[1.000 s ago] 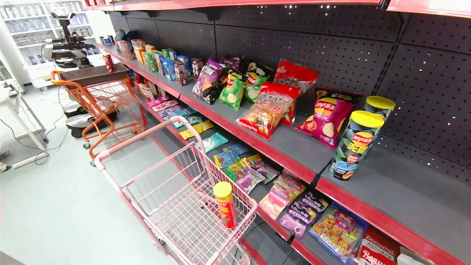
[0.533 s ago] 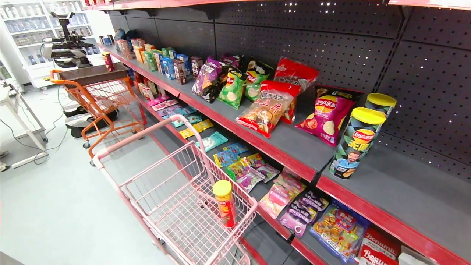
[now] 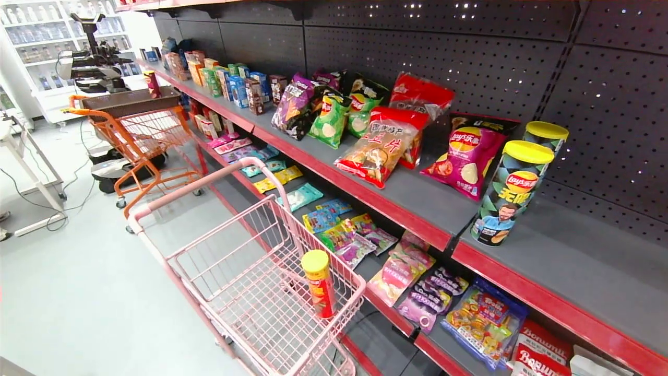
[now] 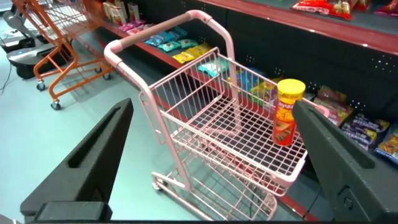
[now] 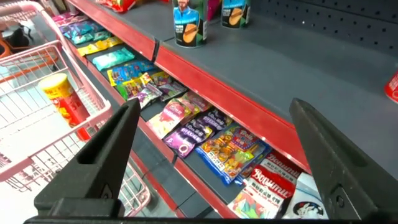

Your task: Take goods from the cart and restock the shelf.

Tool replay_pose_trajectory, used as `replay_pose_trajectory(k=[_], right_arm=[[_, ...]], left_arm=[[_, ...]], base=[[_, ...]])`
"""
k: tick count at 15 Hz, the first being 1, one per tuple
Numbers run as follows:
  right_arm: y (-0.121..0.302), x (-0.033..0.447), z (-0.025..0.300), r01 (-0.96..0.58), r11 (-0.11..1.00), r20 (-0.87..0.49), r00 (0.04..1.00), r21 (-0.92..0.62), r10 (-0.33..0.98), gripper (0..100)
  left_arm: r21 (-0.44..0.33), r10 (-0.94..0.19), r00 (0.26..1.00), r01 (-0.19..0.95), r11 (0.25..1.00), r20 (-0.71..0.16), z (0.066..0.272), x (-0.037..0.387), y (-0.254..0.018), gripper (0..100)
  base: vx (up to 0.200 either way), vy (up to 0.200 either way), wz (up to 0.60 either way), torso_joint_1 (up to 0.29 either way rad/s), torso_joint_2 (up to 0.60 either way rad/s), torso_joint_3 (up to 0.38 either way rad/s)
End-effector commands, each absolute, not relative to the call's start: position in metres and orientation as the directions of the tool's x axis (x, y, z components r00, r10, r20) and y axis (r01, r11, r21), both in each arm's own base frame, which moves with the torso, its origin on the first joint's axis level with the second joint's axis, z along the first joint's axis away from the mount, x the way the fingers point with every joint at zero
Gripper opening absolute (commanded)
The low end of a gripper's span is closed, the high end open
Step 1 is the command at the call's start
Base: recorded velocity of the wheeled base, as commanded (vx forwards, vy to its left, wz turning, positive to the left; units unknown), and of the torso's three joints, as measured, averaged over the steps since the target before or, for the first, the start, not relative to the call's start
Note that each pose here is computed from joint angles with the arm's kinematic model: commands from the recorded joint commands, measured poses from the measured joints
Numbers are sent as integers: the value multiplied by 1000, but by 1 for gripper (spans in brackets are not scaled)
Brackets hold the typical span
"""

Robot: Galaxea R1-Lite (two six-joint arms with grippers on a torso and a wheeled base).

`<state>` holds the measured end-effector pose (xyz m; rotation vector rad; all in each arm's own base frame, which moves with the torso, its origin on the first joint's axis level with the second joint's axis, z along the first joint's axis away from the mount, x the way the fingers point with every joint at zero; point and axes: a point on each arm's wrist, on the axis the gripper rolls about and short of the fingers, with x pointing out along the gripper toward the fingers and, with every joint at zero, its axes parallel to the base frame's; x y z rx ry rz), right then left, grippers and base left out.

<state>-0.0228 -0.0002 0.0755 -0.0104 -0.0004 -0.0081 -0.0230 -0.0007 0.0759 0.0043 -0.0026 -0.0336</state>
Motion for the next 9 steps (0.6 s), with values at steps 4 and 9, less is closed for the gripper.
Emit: replay_pose_trajectory(k=[4, 9], right_arm=[[0, -23, 75, 8, 1000, 0, 1000, -9, -8, 100], [0, -23, 75, 8, 1000, 0, 1000, -8, -8, 100]], left_arm=[[3, -34, 999, 34, 999, 0, 75, -23, -1, 100], [3, -34, 999, 34, 999, 2, 76, -23, -1, 100]], base=[[0, 0, 0, -149, 344, 193], [0, 0, 0, -146, 344, 199]])
